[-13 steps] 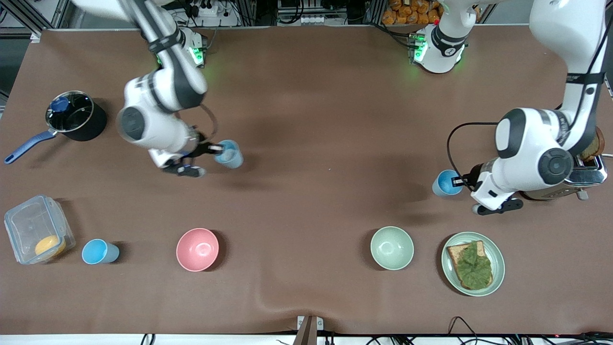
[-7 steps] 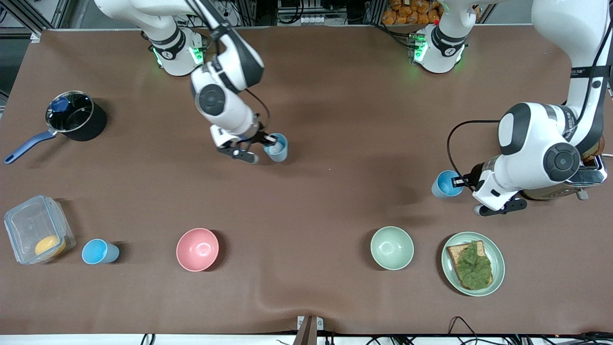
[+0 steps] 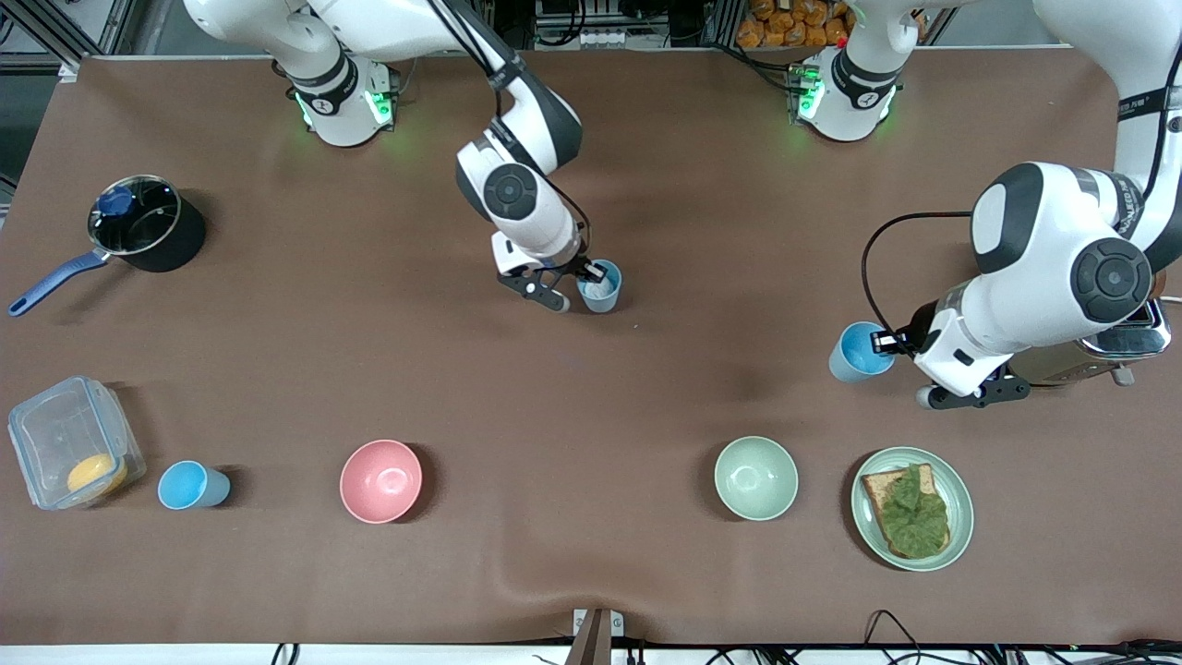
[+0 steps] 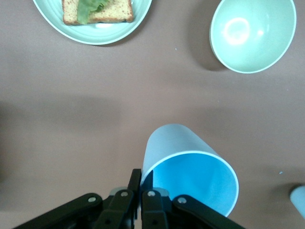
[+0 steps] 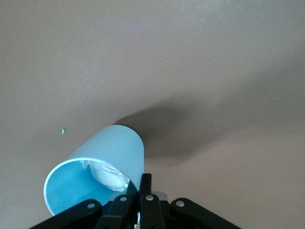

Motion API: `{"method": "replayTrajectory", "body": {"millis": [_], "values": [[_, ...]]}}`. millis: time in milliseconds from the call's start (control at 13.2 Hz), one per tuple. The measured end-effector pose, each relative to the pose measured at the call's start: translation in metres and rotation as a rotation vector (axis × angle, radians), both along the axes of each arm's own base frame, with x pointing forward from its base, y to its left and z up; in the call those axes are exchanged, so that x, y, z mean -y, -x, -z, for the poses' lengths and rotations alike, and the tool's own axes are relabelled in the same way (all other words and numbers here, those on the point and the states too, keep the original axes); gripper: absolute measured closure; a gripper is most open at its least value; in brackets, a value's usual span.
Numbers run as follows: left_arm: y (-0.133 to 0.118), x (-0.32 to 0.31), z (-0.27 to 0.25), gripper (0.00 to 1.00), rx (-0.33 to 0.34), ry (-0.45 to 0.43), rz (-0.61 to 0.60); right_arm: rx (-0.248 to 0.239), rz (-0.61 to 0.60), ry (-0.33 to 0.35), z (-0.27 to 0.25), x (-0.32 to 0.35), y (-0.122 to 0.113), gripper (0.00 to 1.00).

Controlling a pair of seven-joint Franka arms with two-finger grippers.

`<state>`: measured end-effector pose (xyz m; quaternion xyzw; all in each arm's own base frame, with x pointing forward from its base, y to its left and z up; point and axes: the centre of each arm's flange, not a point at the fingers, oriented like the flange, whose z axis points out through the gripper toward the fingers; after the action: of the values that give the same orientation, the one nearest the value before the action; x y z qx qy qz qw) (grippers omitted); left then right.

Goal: Stack blue cups with both arms
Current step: 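Carry the blue cup with the right gripper to the table middle, then open the right gripper while the left gripper carries its cup over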

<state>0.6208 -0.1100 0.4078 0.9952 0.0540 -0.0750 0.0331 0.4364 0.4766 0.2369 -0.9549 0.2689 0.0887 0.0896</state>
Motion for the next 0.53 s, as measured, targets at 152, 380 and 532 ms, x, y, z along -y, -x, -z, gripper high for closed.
{"method": "replayTrajectory", "body": {"millis": [152,380,532], "values": [[0.005,0.017,-0.006,0.96,-0.016,0.000,-0.021,0.002,0.012,-0.001,0.004,-0.002,-0.002,0.96],[0.017,0.066,-0.035,0.96,0.009,0.008,-0.069,0.011,0.037,-0.005,-0.003,0.000,-0.013,0.79],[0.022,0.082,-0.048,0.96,0.022,0.014,-0.077,-0.013,0.043,0.006,-0.015,0.004,-0.027,0.58]]}}
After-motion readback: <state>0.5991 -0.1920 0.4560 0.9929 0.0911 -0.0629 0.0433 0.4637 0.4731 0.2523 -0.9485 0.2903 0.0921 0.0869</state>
